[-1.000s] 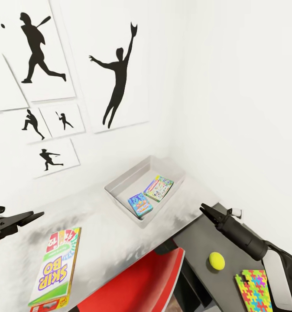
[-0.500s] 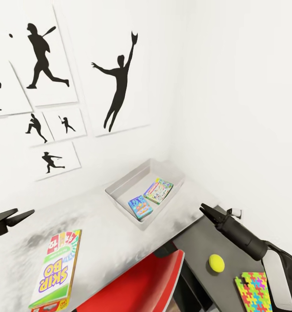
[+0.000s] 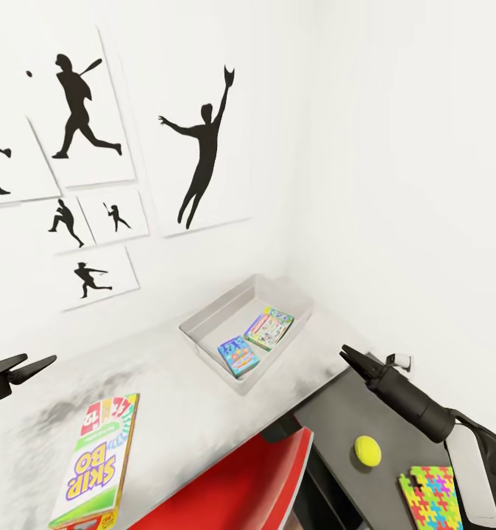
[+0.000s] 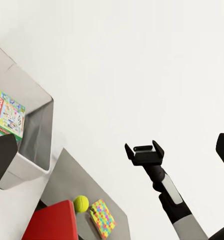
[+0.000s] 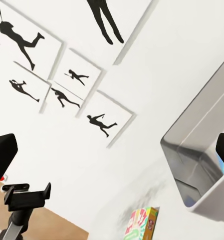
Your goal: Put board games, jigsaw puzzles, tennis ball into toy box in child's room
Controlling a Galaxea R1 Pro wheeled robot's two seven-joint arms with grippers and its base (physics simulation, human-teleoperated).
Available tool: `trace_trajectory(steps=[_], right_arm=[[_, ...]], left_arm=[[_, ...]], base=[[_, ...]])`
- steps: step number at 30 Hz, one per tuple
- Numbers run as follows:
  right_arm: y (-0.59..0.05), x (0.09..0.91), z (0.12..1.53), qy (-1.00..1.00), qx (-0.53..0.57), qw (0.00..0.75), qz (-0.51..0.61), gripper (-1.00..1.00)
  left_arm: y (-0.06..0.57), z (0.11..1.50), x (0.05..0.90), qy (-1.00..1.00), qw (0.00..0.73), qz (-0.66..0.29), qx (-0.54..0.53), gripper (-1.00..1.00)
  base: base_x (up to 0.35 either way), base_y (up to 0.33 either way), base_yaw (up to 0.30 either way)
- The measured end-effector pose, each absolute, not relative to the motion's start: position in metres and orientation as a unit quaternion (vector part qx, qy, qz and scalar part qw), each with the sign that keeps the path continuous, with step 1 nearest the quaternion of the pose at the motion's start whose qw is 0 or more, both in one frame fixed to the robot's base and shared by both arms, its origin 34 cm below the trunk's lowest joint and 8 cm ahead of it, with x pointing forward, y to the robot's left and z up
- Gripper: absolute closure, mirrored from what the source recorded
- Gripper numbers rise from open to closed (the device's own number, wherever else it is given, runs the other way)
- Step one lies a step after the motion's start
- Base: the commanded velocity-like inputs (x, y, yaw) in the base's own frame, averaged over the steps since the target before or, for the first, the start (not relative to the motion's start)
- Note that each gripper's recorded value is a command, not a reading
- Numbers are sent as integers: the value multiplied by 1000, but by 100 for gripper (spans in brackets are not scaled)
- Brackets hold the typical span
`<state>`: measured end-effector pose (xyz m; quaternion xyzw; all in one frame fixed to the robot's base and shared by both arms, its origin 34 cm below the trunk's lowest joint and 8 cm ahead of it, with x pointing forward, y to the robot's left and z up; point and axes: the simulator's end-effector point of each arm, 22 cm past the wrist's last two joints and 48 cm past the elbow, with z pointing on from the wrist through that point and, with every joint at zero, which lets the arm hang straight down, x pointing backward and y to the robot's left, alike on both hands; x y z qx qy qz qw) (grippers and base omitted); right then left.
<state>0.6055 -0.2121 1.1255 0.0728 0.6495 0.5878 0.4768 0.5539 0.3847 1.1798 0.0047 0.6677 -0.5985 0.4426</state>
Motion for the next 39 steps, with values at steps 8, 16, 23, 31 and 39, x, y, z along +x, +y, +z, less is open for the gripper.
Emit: trace_trajectory(steps=[8,16,23,31,39], right_arm=[[-213,607,1124,651,74,479,584,-100],[-213,606,1126,649,73,479,586,-100],[-212,606,1125,650,73,479,586,-100],[-212,606,1125,650,73,479,586,-100],[-212,605,1130,646,70,482,588,-100]], left_arm=[[383,1181,553,667,444,-598,7,-100],[383,1181,553,667,445,-598,9,-100],[383,1181,553,667,445,-597,9,-100],[383,1181,553,667,445,-597,10,-100],[383,1183,553,666,446,-597,12,-100]], base=[[-28,0,0],[-3,0,0],[0,0,0],[-16,0,0],[-129,0,0]])
